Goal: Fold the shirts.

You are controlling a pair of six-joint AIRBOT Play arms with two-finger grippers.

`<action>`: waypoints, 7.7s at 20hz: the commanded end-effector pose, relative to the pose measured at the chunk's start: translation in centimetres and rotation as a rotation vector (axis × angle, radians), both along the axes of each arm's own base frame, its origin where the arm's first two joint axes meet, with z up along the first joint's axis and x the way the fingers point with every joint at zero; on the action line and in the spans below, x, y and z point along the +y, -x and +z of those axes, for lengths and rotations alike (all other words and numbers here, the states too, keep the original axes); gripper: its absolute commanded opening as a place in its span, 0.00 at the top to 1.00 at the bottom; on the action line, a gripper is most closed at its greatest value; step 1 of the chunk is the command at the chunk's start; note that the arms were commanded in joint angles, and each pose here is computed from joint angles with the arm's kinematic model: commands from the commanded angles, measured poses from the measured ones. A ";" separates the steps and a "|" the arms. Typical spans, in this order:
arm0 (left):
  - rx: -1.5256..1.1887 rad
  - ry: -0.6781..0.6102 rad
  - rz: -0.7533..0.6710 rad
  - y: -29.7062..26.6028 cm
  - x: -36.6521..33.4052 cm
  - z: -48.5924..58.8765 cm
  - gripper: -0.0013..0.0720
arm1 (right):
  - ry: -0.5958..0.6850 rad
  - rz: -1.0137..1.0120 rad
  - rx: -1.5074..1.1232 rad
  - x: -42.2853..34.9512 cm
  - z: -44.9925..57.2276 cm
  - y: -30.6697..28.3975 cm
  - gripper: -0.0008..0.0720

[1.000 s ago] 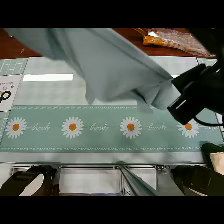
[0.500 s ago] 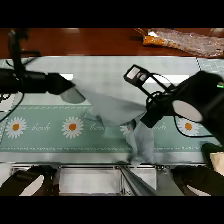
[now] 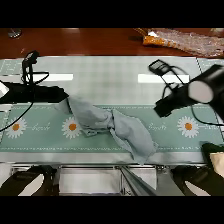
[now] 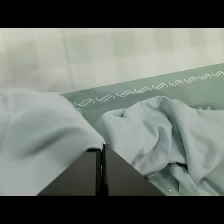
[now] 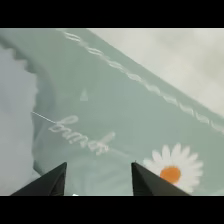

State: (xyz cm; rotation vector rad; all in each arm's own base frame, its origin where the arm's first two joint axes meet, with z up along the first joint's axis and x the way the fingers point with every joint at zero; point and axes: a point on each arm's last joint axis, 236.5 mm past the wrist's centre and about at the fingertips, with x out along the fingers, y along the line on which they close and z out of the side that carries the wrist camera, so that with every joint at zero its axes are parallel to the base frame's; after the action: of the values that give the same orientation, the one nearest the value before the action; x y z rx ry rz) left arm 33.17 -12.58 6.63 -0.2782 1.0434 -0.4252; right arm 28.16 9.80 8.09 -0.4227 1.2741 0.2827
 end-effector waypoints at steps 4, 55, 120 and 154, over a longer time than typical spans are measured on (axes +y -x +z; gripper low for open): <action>0.042 -0.029 -0.019 -0.7 0.1 -2.6 0.96 | -0.581 -0.380 0.331 2.0 -6.1 8.2 0.31; 0.358 -0.045 -0.139 12.8 2.6 1.7 0.96 | -0.201 -0.208 0.237 -2.4 -7.1 6.4 0.97; 0.644 0.259 0.003 11.5 -0.3 -17.8 0.96 | -0.341 -0.547 0.161 -11.5 -10.0 2.2 0.30; 0.624 0.276 -0.005 11.6 -0.6 -15.9 0.96 | -0.515 -0.571 0.228 -7.3 -13.5 3.1 0.45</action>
State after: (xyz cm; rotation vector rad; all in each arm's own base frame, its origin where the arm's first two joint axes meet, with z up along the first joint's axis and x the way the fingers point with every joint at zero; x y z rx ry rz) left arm 21.50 -13.21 -9.30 -0.6852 1.5968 -0.5000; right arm 26.21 3.75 -4.79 0.5006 1.3799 0.1852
